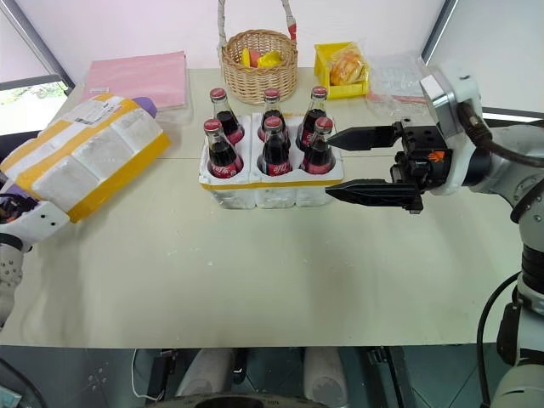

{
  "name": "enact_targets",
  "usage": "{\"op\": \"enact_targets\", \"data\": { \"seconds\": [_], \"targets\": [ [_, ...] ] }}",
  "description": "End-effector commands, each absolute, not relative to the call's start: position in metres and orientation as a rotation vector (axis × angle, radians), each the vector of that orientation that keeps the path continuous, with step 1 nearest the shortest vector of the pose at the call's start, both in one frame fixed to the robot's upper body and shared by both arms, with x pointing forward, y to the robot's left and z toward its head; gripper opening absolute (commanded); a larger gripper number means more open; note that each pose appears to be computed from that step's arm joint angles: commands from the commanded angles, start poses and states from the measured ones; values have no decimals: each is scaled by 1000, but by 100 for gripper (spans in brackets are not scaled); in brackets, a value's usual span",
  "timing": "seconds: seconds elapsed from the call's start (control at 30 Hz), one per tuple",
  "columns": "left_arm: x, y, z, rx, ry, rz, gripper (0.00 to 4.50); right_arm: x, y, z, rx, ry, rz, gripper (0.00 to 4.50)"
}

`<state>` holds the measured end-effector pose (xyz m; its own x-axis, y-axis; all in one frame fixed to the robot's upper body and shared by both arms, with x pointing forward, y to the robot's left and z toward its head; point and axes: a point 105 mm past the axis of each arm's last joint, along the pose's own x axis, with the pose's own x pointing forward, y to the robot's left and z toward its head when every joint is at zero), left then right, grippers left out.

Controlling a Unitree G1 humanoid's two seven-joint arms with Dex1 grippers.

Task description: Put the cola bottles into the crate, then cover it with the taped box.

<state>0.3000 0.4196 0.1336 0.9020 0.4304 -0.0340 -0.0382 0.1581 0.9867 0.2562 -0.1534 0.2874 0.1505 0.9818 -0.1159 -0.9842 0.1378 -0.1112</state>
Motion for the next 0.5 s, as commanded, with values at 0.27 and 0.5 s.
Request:
{"op": "enact_targets", "data": {
  "seconds": [0.27,0.5],
  "targets": [
    [307,417,249,1404,125,436,53,258,-166,293,-235,-11,1372,450],
    [325,367,335,1391,-135,369,53,264,-175,288,-211,16,1331,450]
  ]
}}
